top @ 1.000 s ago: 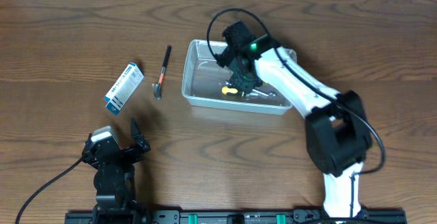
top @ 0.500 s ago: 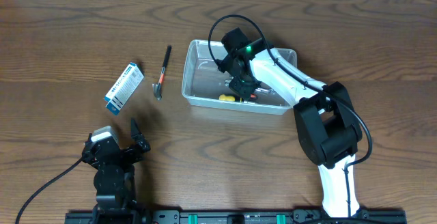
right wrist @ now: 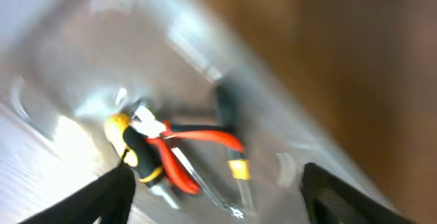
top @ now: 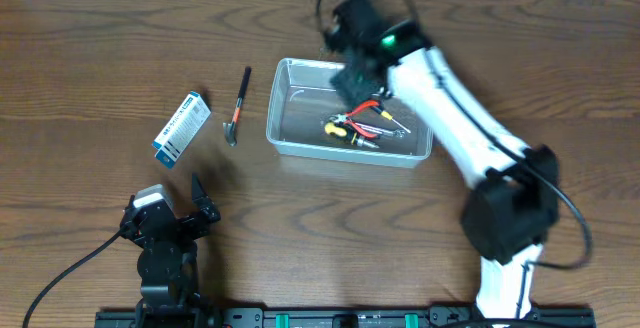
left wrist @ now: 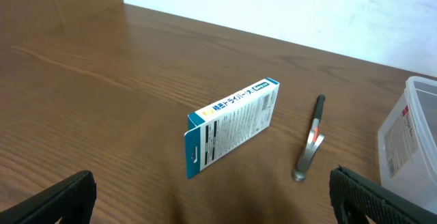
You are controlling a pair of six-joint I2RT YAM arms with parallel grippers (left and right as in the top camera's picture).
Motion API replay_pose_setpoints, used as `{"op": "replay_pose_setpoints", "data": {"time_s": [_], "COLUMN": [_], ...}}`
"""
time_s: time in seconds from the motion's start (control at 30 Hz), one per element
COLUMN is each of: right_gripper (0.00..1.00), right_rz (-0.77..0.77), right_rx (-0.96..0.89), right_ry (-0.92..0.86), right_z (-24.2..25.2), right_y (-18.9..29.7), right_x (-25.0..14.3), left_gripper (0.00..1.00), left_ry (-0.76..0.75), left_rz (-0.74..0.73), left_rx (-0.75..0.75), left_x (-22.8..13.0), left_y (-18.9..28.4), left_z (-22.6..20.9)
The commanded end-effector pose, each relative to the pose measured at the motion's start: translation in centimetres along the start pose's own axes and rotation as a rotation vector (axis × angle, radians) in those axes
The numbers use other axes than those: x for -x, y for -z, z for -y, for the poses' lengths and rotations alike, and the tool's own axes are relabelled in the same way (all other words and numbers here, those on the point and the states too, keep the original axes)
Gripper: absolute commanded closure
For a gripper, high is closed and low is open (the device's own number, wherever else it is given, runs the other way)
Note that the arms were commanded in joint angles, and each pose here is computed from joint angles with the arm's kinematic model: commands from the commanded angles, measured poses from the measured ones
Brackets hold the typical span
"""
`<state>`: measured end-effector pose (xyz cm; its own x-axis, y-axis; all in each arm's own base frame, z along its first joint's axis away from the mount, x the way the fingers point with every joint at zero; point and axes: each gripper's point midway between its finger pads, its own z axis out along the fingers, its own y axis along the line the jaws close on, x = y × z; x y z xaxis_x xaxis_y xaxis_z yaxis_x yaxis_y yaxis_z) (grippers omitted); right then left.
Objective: Pack container
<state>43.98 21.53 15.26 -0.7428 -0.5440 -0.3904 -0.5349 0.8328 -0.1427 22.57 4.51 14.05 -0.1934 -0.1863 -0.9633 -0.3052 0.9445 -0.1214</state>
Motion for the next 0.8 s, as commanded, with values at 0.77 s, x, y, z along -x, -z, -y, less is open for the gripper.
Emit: {"op": "replay_pose_setpoints", "data": {"time_s": [0.77], "right_gripper": [0.01], "right_rz": [-0.005], "right_rx": [-0.253], "right_ry": [-0.674], "right_z": [24.4], "right_y": [10.4], "right_x": [-11.6], "left_gripper": [0.02], "left_ry": [-0.012], "left_rz": [-0.021], "left_rx": [0.012], "left_x": [-1.0], "left_y": [-0.3], "left_z": [-0.3]}}
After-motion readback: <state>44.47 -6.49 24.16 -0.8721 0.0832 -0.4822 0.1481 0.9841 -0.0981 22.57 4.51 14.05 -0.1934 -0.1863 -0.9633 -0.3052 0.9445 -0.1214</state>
